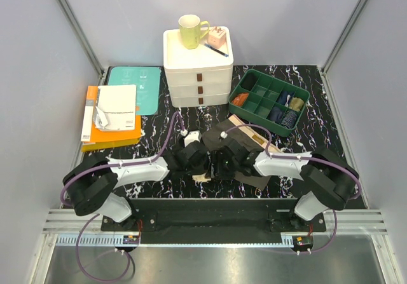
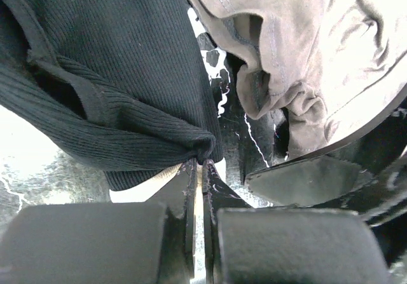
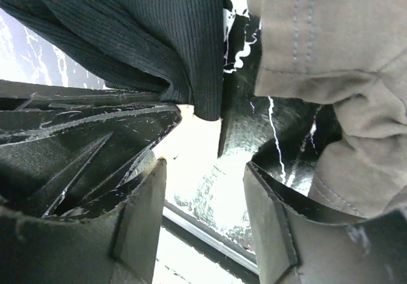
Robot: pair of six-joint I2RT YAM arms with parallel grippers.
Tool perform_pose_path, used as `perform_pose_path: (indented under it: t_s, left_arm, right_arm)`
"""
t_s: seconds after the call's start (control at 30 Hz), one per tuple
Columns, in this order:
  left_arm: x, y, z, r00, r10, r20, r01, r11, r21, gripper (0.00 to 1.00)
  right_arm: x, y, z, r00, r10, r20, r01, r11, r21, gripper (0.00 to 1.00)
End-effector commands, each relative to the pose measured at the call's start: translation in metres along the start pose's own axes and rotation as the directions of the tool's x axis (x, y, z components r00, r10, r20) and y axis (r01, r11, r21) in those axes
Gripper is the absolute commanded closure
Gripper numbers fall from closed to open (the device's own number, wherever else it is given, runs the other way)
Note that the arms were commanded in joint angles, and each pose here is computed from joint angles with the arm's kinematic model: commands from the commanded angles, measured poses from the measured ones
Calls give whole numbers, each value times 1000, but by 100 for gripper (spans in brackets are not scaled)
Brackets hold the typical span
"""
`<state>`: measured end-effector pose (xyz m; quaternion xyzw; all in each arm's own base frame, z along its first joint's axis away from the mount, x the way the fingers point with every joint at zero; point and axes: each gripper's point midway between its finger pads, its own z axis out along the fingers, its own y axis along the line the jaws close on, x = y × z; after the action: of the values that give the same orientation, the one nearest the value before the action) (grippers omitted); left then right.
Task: Roll the underwear
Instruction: Fold the underwear at the center of the board.
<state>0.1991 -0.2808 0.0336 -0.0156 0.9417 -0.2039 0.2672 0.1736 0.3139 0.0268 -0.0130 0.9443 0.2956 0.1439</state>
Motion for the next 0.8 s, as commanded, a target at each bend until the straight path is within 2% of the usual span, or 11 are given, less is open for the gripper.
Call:
perform_pose_path:
  t_s: [0.0,0.13,0.27,0.5,0.63,0.77]
  left_arm:
    - [3,-12,-6,1000,-19,-9,20,997,75,96]
    - [5,-12,-13,1000,-27,-7,27,994,105,78]
    - [12,-4,-17,999,-39,-3,39,991,125,57]
    - [9,-3,-27,998,-38,48,29,982,188,57]
    - [9,-5,-30,998,-24,61,10,975,224,63]
    - [7,-7,-36,996,-14,86,-9,966,259,68]
  right_arm:
    - [5,-13,-7,999,31,-11,-30,999,15,39]
    - [8,-22,-23,997,75,7,-75,997,-5,34]
    - [-9,-23,-37,991,116,69,-114,993,-37,29]
    - [-29,6,-33,987,145,72,-135,982,-132,26]
    - [-34,25,-25,987,155,52,-140,964,-224,26]
    - [-32,28,-15,989,148,19,-140,963,-231,26]
